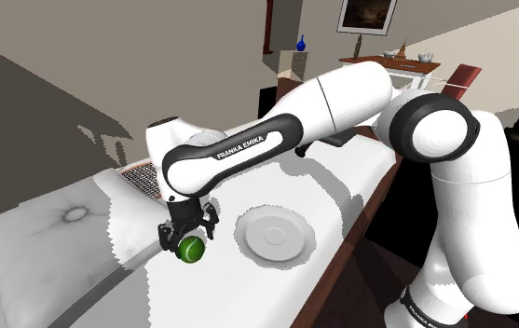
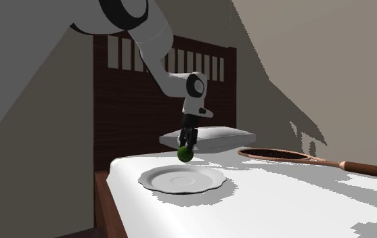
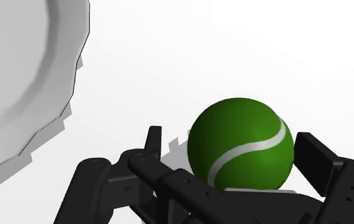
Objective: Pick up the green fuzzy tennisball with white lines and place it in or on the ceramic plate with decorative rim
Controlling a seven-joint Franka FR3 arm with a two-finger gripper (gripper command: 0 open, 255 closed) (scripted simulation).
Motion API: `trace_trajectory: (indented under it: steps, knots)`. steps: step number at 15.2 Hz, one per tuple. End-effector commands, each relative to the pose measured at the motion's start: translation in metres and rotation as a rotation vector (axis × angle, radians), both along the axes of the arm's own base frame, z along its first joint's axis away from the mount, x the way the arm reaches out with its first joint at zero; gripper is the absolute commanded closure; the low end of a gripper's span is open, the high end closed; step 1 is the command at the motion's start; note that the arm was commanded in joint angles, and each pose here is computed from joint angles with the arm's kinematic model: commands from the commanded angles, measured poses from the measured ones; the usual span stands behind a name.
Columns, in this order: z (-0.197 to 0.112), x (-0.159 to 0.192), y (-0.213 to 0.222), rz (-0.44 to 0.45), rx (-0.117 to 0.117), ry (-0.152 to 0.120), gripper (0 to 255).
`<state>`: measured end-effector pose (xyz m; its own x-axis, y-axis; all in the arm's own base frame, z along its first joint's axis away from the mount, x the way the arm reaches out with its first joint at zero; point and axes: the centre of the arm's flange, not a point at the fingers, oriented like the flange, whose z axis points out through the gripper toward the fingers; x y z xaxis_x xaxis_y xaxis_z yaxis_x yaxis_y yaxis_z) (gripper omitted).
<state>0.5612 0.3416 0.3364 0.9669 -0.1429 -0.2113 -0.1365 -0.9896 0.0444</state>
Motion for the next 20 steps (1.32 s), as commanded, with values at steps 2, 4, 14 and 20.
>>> trace_trajectory:
  steps: [2,4,14,20]
  knots:
    - [-0.003,0.000,-0.003,-0.003,-0.006,0.006,0]
    - [-0.003,0.000,-0.003,-0.003,-0.006,0.006,255]
    - [0.002,0.000,-0.003,-0.003,-0.006,0.006,255]
    - [0.034,0.000,-0.003,-0.003,-0.006,0.006,255]
